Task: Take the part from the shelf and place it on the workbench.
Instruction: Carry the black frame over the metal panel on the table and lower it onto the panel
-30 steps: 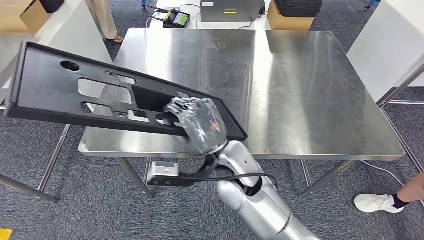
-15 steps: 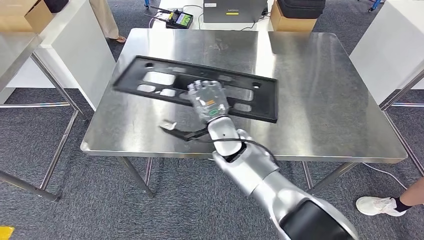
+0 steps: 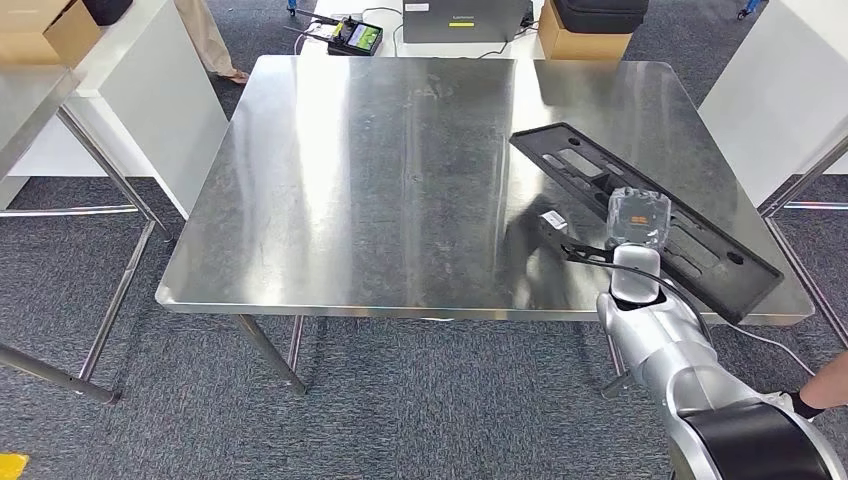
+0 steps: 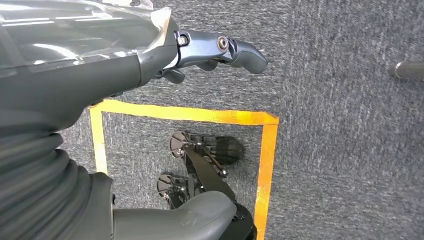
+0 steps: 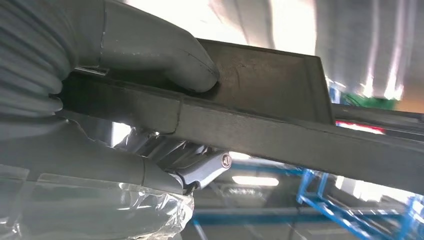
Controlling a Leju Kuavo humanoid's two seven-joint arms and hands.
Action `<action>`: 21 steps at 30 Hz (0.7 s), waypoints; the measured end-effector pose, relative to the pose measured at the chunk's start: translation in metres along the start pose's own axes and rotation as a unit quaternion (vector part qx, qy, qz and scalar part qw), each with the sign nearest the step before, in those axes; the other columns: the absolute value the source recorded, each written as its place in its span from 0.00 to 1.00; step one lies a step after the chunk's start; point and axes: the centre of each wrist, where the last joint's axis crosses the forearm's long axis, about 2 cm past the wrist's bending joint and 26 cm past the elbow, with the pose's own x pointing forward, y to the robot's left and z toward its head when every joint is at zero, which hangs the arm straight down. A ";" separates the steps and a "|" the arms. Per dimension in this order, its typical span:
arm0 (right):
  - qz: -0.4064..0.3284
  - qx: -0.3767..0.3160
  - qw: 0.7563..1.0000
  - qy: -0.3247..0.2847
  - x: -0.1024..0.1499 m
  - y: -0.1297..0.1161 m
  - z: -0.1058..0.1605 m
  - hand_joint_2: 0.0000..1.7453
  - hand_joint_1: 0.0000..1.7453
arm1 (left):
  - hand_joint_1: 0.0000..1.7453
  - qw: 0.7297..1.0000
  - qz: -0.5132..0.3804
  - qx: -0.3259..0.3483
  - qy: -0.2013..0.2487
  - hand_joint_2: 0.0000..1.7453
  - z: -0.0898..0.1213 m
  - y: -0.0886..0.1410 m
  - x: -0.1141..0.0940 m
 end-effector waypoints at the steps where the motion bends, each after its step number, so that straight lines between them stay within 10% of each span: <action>1: 0.002 0.003 1.000 0.003 -0.005 0.004 0.001 0.00 0.00 | 0.00 1.000 -0.002 -0.001 -0.001 1.00 0.000 0.000 0.000; 11: 0.009 0.002 1.000 0.012 -0.024 0.016 0.006 0.00 0.00 | 0.00 1.000 -0.022 0.000 -0.004 1.00 -0.001 0.001 0.001; 15: 0.010 0.003 1.000 0.012 -0.024 0.018 0.008 0.00 0.00 | 0.00 1.000 -0.025 0.001 0.001 0.00 -0.002 0.001 0.002; 21: 0.011 0.003 1.000 0.012 -0.026 0.019 0.008 0.00 0.00 | 0.00 1.000 -0.029 0.003 0.006 0.00 -0.002 0.001 0.003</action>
